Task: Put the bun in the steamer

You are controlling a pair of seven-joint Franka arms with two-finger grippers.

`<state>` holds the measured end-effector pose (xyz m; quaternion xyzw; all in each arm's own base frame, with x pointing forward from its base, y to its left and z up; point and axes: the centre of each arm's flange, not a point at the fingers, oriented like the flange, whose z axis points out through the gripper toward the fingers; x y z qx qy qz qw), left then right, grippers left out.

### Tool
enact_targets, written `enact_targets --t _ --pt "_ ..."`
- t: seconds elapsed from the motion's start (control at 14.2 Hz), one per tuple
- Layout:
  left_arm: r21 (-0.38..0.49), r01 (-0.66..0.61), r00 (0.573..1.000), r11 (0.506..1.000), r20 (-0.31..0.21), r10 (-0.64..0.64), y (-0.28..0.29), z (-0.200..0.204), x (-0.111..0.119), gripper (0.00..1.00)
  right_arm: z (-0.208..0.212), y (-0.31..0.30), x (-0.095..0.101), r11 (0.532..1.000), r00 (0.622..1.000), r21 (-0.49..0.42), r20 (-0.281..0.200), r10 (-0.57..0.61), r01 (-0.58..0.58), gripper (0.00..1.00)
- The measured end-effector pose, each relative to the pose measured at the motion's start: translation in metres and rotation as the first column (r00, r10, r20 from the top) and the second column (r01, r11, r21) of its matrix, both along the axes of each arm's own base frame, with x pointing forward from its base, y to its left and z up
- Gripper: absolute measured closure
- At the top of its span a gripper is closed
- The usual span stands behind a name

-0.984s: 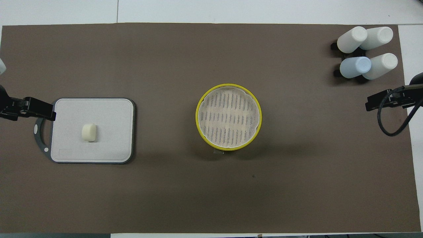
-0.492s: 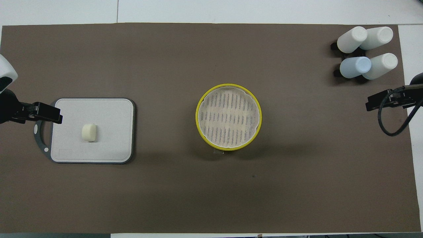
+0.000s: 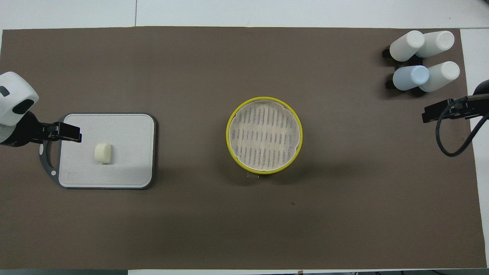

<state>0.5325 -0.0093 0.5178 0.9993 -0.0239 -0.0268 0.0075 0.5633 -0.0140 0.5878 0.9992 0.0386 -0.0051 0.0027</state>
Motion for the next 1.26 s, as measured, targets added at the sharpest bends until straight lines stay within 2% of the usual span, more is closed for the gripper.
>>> enact_targets --t 0.14,0.35,0.84,1.26 --pt "0.0 -0.013 1.0 1.0 0.001 0.013 0.007 -0.025 -0.002 0.0 0.001 0.03 0.003 1.0 1.0 0.0 0.021 0.012 -0.012 0.01" --pt "0.0 -0.019 1.0 1.0 0.01 0.019 0.01 -0.062 -0.005 0.0 -0.008 0.093 0.002 1.0 1.0 0.001 0.009 0.014 -0.014 0.01" --pt "-0.002 -0.021 1.0 1.0 -0.004 0.021 0.01 -0.132 -0.011 0.01 -0.069 0.282 0.006 0.995 0.995 -0.01 -0.022 -0.101 0.101 0.02" --pt "-0.004 -0.021 1.0 1.0 0.008 0.022 0.011 -0.168 -0.015 0.08 -0.12 0.374 0.009 0.982 0.982 0.001 -0.008 -0.188 0.188 0.04"
